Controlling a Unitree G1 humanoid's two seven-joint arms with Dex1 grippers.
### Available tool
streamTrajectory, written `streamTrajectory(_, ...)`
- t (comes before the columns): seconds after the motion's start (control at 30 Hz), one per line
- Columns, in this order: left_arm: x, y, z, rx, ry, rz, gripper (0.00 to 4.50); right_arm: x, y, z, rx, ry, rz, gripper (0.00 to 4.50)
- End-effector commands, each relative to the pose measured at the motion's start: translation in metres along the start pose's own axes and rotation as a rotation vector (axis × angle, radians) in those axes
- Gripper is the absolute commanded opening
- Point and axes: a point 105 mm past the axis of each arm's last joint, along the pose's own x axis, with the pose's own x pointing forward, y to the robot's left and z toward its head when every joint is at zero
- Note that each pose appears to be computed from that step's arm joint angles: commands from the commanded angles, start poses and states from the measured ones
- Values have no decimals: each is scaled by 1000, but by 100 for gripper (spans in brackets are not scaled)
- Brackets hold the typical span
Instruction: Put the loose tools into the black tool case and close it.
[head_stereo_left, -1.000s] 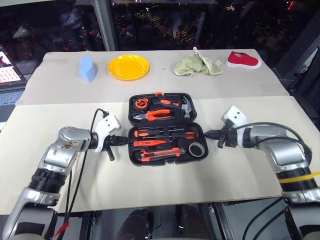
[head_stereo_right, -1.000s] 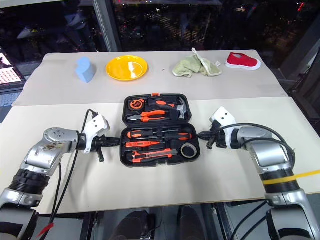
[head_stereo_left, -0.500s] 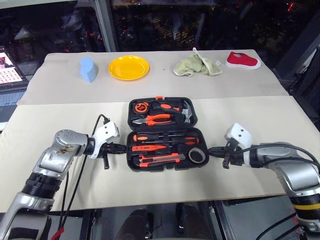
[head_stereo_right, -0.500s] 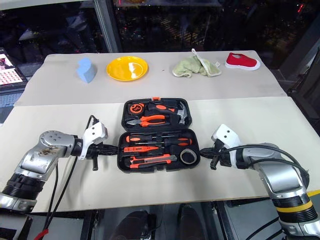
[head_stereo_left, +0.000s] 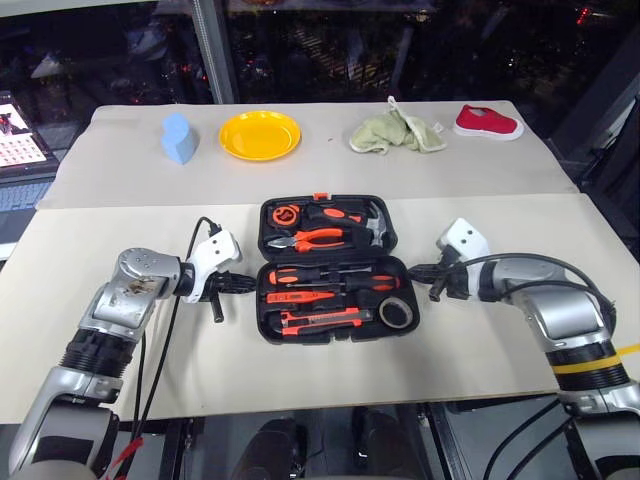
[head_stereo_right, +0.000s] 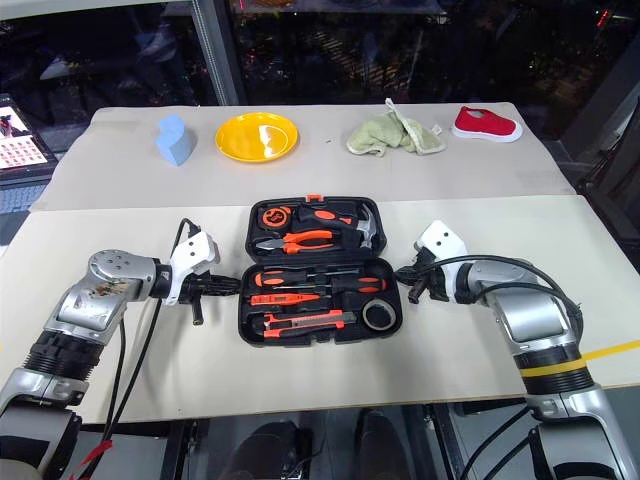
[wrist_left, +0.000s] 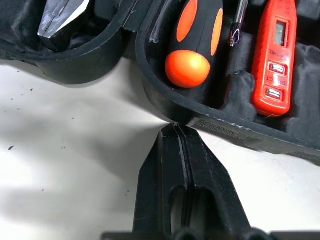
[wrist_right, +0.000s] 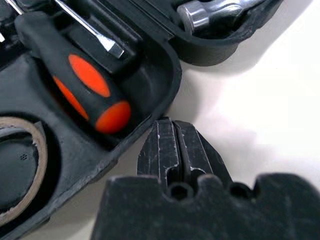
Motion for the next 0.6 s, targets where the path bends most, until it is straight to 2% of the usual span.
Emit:
streamTrajectory(0.03,8,-24,17,70,-61,-121,3,1,35,25,-60,-69,154,0)
streamTrajectory(0.2,4,-47,9,56,-28,-227,3,-9,54,24,-79,-59,197,0)
streamTrajectory(0.37,-2,-67,-10,65,60,-306,3,-19,71,8,-96,-18,210,0)
streamTrajectory(0.47,-4,-65,-12,63,63,-284,3,-23,70,-2,-93,8,167,0)
streamTrajectory(0.57,-8,-52,-16,25,79,-215,3,-26,66,-5,-78,13,123,0)
streamTrajectory(0.6,-12,-40,-19,-26,89,-154,3,-30,61,-4,-66,10,99,0)
